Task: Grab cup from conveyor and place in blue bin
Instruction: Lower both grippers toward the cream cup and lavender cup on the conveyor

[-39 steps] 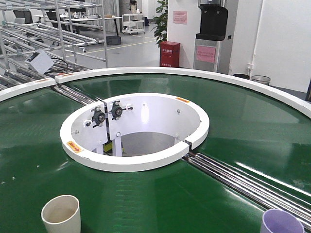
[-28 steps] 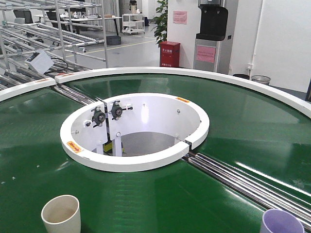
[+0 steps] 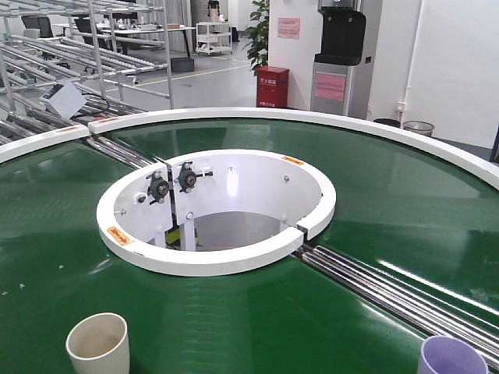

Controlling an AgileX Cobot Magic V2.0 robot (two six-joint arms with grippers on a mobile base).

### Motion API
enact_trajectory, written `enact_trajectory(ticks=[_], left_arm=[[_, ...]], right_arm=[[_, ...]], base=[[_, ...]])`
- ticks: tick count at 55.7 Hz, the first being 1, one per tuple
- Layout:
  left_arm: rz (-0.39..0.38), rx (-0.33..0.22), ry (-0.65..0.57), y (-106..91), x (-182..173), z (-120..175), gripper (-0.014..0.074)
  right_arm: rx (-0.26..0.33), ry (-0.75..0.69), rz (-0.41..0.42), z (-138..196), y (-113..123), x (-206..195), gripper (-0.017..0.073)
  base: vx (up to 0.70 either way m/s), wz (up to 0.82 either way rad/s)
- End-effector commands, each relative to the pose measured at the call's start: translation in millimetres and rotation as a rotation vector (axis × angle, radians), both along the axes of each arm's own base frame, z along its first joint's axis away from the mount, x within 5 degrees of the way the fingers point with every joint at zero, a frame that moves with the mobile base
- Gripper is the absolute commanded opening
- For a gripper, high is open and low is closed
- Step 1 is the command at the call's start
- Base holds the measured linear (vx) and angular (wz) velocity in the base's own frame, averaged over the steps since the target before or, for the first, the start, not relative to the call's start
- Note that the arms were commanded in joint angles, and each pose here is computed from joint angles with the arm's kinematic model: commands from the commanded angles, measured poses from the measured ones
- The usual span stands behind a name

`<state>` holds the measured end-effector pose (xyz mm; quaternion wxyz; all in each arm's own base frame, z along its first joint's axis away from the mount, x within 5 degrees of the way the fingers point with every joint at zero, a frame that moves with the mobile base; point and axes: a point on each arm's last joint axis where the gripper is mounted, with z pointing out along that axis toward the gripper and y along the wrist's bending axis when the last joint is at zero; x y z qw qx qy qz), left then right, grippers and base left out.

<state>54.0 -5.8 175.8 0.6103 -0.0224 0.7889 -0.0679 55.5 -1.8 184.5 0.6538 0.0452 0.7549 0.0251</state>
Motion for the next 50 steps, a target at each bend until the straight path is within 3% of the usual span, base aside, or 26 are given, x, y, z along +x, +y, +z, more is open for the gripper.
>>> enact_trajectory(ticks=[1,17,33,40,43,50], left_arm=[[0.015,-0.009,-0.095,1.1,1.1,5.0,-0.0003],[0.031,-0.014,-0.217,2.5,2.2,16.0,-0.0003],[0.054,-0.031,-0.414,4.7,1.0,34.5,-0.0003],[0.062,-0.043,-0.555,5.8,-5.4,64.1,-0.0003],[0.061,-0.030,-0.605,5.9,-10.9,83.5,-0.0003],[0.055,0.081,-0.666,5.2,-27.2,135.1,-0.0003]], right_arm=[[-0.017,-0.071,0.008,1.0,0.5,1.1,-0.0009],[-0.013,-0.127,0.012,6.3,1.0,1.3,-0.0009],[-0.019,-0.389,0.032,30.3,3.0,-1.4,-0.0009],[-0.022,-0.486,0.033,59.0,3.3,-7.1,-0.0009],[-0.023,-0.466,0.027,75.6,2.7,-8.9,-0.0009],[-0.025,-0.372,0.009,118.6,1.0,-9.8,-0.0009]], base=[[0.00,0.00],[0.00,0.00],[0.00,0.00],[0.00,0.00],[0.00,0.00],[0.00,0.00]])
